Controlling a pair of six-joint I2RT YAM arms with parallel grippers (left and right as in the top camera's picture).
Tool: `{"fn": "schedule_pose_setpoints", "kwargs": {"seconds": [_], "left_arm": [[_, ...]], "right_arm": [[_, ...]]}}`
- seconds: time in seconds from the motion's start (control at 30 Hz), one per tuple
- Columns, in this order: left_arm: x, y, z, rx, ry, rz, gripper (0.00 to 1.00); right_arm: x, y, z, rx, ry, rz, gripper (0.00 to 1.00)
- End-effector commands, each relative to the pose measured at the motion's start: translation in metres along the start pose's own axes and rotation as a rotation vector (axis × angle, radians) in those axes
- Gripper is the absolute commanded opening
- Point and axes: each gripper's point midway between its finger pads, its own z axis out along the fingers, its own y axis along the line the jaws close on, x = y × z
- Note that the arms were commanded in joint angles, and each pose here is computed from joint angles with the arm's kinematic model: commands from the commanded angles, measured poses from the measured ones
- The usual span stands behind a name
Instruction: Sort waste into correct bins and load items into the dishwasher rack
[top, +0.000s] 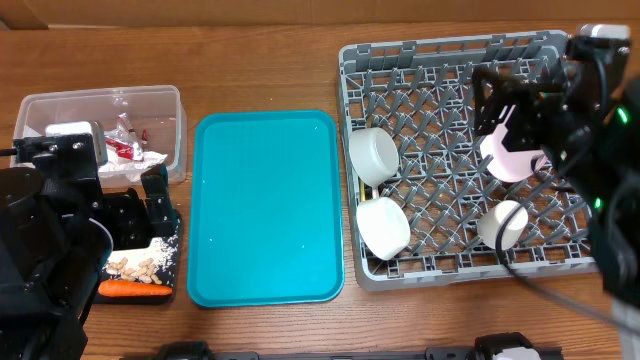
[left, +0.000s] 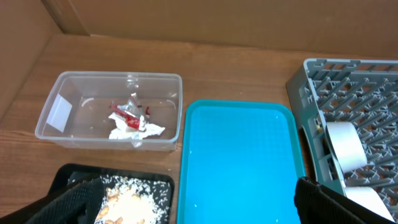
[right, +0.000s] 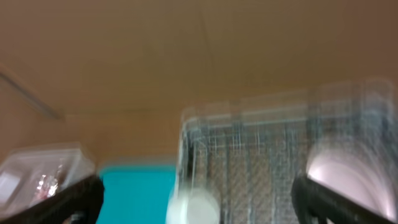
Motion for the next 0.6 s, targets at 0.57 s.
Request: {"fn": "schedule_pose_setpoints", "kwargs": {"seconds": [0.57], "left_arm": [[-0.002,-0.003,-0.002,0.015,-0.007,0.014,1.0]], "right_arm": [[0.24,-0.066,0.004,0.058,-0.123,-0.168,1.0]]}}
